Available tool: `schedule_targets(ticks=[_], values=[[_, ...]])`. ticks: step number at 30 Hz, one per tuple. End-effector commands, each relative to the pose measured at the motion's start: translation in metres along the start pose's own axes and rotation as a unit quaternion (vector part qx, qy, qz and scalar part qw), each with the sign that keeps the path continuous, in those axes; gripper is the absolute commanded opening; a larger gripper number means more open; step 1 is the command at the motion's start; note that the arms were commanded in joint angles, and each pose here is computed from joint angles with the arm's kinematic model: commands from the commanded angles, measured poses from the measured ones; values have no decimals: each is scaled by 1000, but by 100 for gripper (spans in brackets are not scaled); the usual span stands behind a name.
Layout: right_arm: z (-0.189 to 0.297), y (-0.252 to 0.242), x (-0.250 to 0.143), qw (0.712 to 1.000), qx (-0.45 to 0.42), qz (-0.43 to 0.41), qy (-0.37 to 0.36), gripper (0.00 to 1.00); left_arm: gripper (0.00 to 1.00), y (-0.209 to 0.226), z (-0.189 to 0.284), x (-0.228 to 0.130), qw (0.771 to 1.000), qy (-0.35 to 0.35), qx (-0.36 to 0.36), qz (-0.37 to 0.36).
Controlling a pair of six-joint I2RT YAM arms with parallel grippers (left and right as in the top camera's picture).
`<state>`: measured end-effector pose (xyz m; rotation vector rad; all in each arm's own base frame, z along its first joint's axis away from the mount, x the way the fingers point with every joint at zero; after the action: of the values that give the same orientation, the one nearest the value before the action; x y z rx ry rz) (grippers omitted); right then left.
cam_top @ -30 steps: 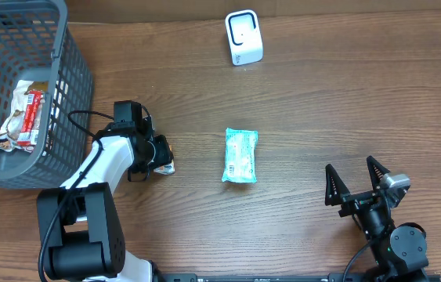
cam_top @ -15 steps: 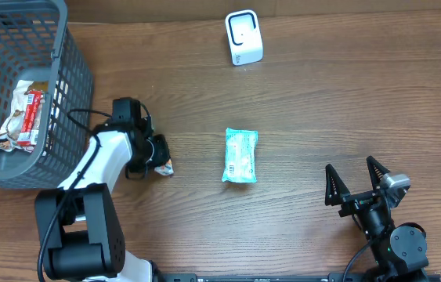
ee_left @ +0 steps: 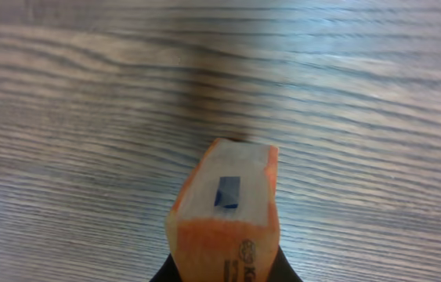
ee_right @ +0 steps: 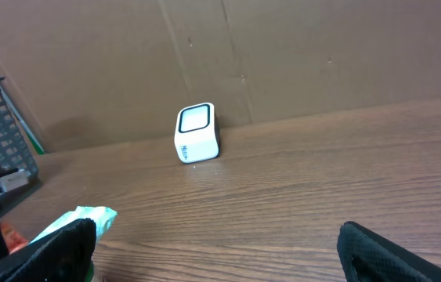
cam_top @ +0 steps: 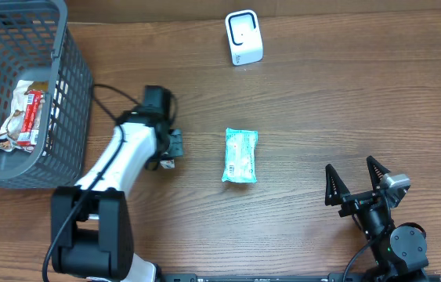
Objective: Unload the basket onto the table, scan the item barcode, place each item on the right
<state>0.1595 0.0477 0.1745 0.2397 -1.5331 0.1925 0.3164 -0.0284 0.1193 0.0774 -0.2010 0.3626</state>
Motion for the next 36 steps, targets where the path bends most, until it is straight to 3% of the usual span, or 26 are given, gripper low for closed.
schedule_targets(ticks=[1,5,11,16,24,36], values=[[0,0,-3,1000,0,2,0,100,4,-14,11,1,995,-66,68,-30],[0,0,-3,1000,0,2,0,100,4,-35,16,-7,992,-88,69,-64],[0,0,-3,1000,0,2,0,100,4,-39,15,-8,994,-89,53,-20],[0,0,-3,1000,0,2,0,100,4,-48,14,-13,998,-60,5,-17],[0,0,-3,1000,0,2,0,100,4,-50,14,-13,998,-62,-3,4],[0,0,-3,1000,0,2,0,100,5,-76,17,-29,997,-51,-41,-26]])
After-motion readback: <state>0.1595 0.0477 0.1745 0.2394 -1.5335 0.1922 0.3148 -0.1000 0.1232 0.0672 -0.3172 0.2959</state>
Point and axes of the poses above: each gripper's point midway between its finger pads, its own z axis back along the fingers, its own y axis along the line the jaws close on, x = y × z, the point moved 8 cm from there along z, back along the fingers, and after that the axes turned 14 degrees about z, right-handed, at the moved point
